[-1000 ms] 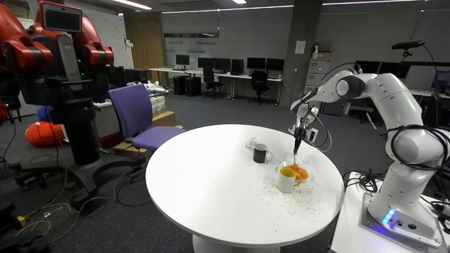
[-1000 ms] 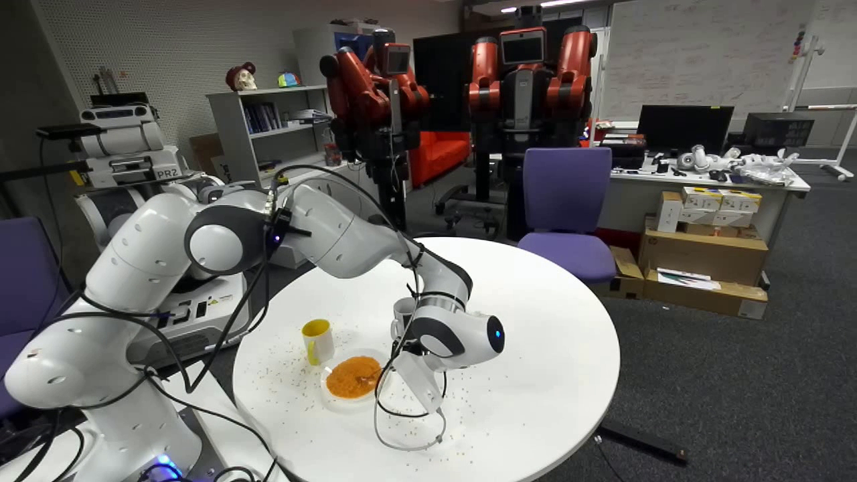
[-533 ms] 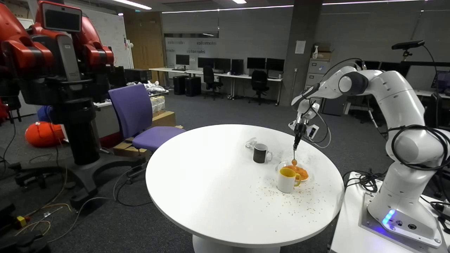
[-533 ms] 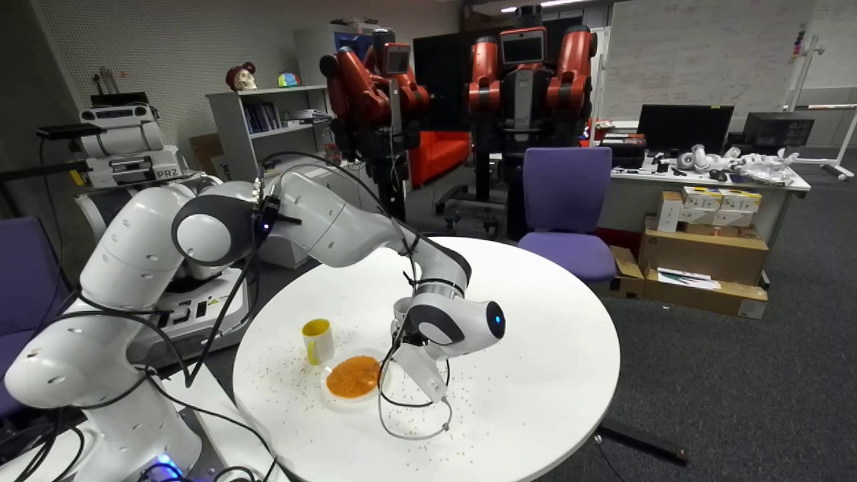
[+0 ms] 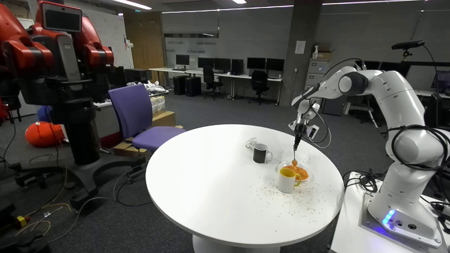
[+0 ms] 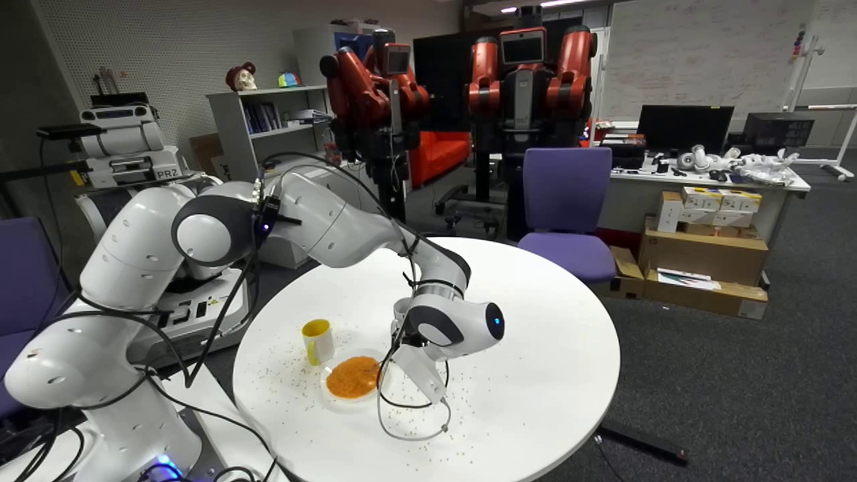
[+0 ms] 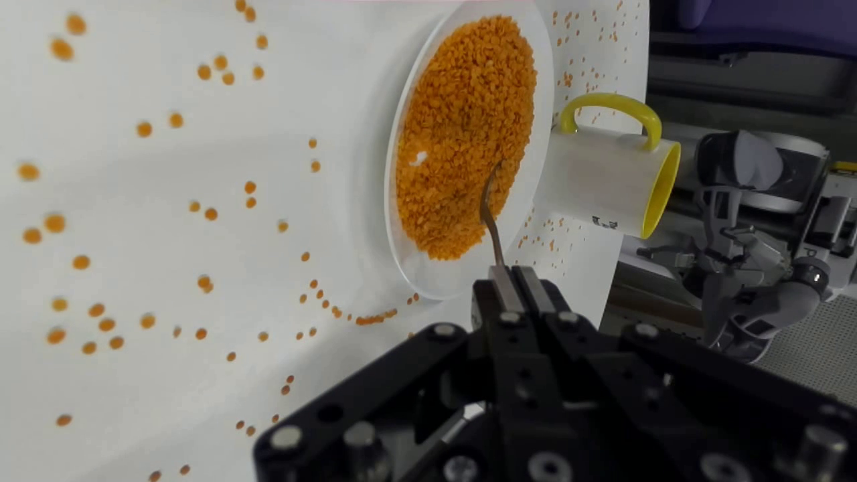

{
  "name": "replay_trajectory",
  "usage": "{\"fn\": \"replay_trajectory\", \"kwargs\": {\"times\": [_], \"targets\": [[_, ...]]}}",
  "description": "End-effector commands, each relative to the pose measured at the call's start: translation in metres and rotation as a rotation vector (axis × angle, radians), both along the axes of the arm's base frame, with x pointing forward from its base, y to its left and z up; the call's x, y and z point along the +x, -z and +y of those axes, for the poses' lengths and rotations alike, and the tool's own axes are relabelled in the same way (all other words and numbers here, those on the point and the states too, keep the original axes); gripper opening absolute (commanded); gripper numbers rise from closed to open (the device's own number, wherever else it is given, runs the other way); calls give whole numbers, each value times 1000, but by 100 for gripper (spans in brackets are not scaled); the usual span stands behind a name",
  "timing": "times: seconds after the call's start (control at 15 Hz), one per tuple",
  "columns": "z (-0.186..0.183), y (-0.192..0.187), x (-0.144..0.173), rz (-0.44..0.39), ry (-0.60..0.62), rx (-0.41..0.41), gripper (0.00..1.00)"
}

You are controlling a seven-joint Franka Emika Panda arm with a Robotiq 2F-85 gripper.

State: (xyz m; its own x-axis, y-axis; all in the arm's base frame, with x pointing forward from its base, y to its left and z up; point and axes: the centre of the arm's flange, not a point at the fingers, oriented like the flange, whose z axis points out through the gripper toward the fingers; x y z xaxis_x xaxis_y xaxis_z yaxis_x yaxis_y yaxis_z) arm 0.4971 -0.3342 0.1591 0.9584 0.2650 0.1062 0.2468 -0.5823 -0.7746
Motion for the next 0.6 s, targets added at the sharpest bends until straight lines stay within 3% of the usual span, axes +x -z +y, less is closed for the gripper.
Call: {"fn": "replay_trajectory", "kwargs": {"times": [0.0, 0.53], "targets": [[0, 0, 0, 0, 0, 0, 4], [0, 10, 3, -51, -18, 50, 1]]}}
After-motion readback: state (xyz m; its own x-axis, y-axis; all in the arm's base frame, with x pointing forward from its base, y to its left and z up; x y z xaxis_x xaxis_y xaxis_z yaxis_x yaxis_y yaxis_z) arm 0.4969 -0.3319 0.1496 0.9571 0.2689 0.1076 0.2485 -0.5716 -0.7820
